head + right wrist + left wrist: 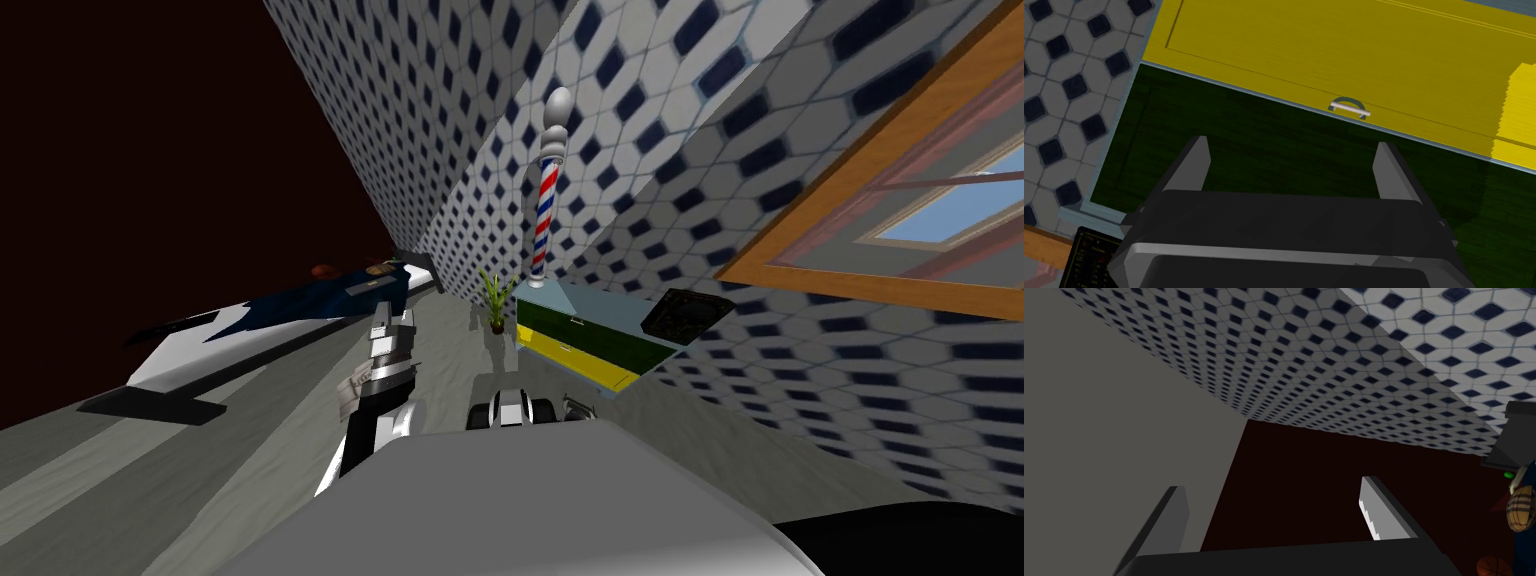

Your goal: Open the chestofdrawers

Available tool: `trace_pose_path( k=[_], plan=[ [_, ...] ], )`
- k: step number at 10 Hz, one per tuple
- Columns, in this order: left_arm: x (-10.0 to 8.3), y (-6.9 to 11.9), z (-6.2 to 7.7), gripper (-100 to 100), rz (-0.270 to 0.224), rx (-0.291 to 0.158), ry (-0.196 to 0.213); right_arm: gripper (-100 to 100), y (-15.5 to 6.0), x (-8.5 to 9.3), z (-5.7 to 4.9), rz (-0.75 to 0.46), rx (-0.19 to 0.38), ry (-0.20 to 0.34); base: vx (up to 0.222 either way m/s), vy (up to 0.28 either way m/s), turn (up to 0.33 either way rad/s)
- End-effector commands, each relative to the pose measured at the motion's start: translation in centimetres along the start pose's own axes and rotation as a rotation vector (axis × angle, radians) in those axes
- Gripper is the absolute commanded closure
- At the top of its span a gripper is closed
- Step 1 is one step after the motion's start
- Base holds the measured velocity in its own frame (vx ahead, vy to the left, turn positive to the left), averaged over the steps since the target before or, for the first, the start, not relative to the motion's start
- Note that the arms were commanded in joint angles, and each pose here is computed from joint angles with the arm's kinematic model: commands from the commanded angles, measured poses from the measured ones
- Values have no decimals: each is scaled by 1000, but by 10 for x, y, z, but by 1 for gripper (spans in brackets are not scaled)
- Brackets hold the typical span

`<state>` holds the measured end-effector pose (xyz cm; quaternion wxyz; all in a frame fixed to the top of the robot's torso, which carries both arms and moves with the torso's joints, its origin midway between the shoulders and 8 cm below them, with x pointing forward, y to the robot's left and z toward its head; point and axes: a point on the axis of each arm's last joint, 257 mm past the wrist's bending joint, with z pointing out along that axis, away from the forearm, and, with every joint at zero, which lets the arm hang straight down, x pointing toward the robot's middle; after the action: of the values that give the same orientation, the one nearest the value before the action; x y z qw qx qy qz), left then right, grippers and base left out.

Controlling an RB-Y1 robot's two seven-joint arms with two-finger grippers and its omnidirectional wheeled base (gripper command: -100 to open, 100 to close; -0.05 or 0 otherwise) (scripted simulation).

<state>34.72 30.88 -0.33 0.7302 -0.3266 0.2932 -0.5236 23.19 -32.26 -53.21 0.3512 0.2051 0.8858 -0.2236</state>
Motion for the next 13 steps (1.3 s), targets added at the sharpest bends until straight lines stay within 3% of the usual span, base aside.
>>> trace_pose_path(
  k=[1,6,12,13],
  plan=[
    [0,0,0,0,0,0,0,-100,-17,1,0,-101,72,-35,96,-7,49],
    [0,0,0,0,0,0,0,-100,-45,-5,-2,-260,188,-109,75,-10,60],
    [0,0,0,0,0,0,0,-100,-72,-28,-10,-462,329,-244,93,-29,63],
    [0,0,0,0,0,0,0,-100,-76,-36,-12,-522,355,-287,87,-28,89]
  ],
)
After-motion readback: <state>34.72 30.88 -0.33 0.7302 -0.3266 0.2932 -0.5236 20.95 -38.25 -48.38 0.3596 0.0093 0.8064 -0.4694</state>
